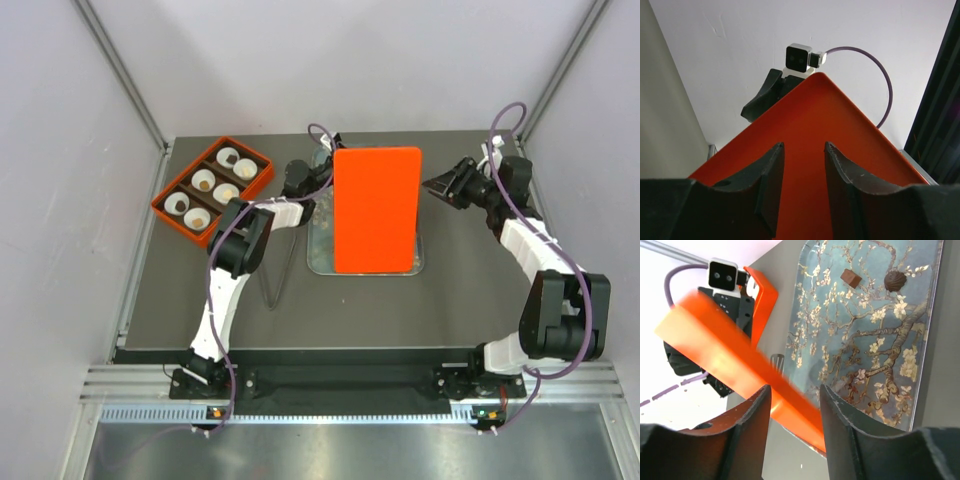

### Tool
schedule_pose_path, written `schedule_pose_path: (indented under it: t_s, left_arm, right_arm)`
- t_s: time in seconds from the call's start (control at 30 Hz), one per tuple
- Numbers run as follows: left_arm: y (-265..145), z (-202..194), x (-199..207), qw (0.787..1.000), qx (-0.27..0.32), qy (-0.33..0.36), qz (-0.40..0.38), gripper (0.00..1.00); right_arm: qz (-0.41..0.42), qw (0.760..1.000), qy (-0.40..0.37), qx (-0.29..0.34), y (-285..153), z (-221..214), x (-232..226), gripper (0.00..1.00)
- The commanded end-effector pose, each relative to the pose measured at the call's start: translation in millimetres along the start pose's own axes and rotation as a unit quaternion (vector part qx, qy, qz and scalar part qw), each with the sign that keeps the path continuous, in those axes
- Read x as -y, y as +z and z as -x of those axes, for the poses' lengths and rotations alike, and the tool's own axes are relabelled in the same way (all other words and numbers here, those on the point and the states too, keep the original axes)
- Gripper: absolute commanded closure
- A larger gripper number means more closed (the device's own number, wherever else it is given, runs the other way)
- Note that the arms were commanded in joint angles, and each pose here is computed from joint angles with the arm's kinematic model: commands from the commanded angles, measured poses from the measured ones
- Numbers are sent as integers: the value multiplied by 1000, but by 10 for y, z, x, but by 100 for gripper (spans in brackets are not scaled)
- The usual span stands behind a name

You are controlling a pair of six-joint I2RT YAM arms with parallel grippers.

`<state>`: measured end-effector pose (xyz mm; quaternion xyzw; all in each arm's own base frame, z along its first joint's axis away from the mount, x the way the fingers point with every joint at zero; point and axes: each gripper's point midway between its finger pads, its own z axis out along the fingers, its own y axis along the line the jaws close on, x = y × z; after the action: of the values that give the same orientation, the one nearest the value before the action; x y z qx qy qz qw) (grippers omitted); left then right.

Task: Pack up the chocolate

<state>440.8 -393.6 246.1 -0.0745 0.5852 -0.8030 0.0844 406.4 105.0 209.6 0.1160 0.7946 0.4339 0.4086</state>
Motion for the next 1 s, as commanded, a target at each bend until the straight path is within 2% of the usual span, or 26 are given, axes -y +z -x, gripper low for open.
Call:
schedule_pose_path:
  t_s: [0.0, 0.17, 0.3, 0.43, 0.6, 0.73, 0.8, 0.97]
  left_arm:
    - [-140, -429, 723, 967, -74, 195, -146, 57]
    - [-160, -375, 747, 966, -76, 202, -146, 56]
    - [-149, -338, 727, 966, -77, 199, -148, 56]
    - [-147, -324, 712, 967, -76, 195, -148, 56]
    - [-145, -337, 709, 967, -78, 194, -148, 56]
    - [-140, -350, 713, 967, -80, 194, -147, 56]
    - [-137, -354, 707, 967, -80, 193, -148, 56]
    - [-128, -366, 696, 967, -82, 192, -148, 56]
  right_arm:
    - [15, 999, -49, 19, -45, 190, -172, 54]
    - [33, 996, -78, 26, -129, 269, -223, 45]
    - [70, 990, -121, 29, -146, 342, -252, 24]
    - [125, 982, -137, 19, -135, 360, -241, 17]
    - [206, 966, -154, -12, -142, 212, -372, 16]
    - [195, 964, -177, -32, -69, 95, -207, 17]
    - [181, 969, -160, -56, 21, -15, -80, 18]
    - [204, 961, -160, -100, 178, -340, -45, 21]
